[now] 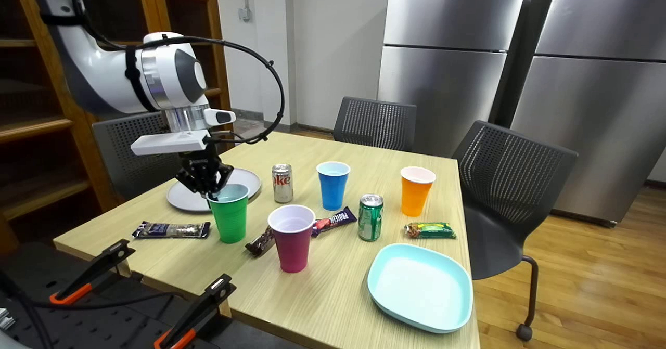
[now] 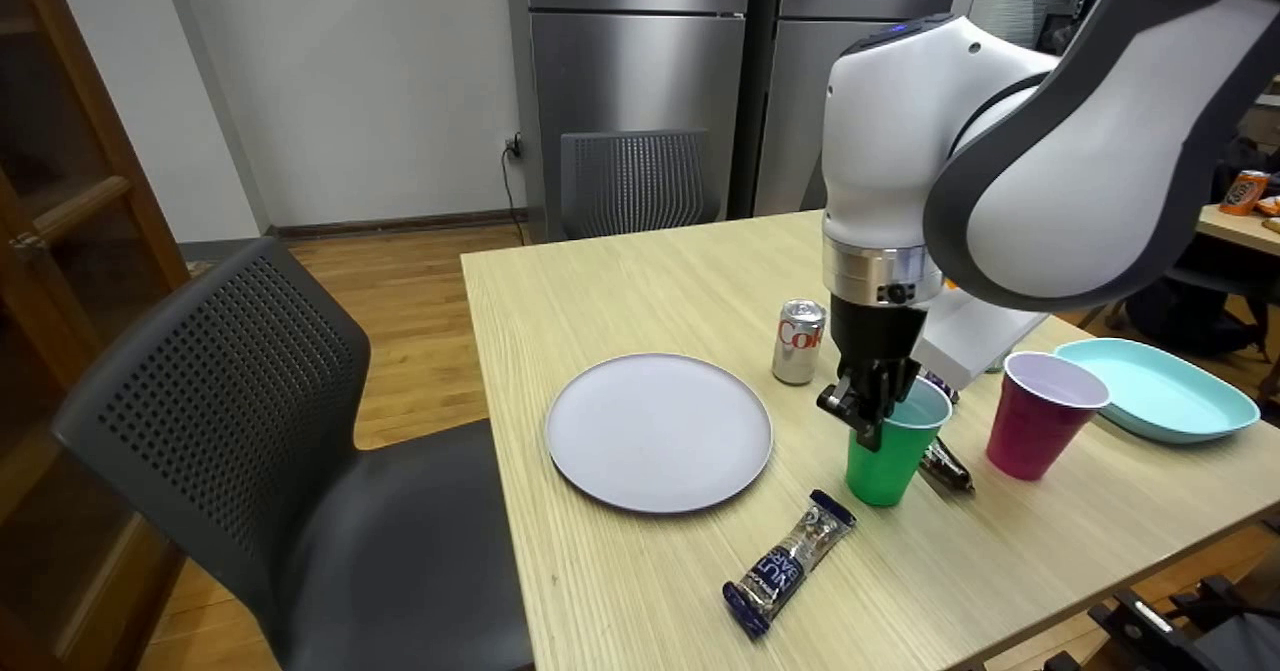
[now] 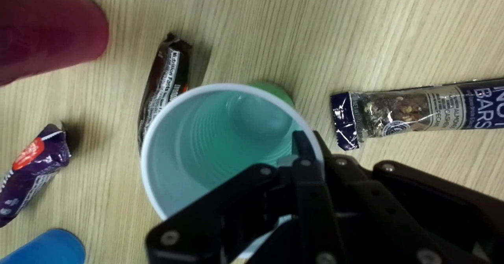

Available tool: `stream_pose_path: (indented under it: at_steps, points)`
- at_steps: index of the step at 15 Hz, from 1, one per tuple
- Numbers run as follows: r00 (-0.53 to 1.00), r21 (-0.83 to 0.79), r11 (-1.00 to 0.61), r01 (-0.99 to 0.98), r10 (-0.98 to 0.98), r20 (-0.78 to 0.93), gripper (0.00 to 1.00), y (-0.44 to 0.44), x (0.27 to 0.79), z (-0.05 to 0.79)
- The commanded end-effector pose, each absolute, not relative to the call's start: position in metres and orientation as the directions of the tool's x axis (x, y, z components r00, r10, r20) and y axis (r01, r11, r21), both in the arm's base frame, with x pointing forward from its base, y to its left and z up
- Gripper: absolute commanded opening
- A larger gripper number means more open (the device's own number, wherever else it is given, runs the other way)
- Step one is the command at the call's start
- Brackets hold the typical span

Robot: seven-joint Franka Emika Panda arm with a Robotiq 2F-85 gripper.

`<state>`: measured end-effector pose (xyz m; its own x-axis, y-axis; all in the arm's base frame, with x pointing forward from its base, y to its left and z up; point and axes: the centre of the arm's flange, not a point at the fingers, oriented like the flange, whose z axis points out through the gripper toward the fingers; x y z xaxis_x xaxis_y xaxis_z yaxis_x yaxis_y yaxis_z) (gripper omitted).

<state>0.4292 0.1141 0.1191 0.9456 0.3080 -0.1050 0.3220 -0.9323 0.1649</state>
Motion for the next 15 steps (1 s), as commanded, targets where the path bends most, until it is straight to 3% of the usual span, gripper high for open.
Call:
stream_pose_path:
  at_steps: [1, 9, 15]
  points:
    - [0.943, 0.212, -0.921, 0.328, 0.304, -0.136, 0.00, 0.117, 0.425, 0.135]
    - [0.945, 0.284, -0.902, 0.324, 0.290, -0.154, 0.00, 0.140, 0.432, 0.176]
    - [0.939, 0.254, -0.904, 0.345, 0.331, -0.095, 0.00, 0.180, 0.459, 0.193]
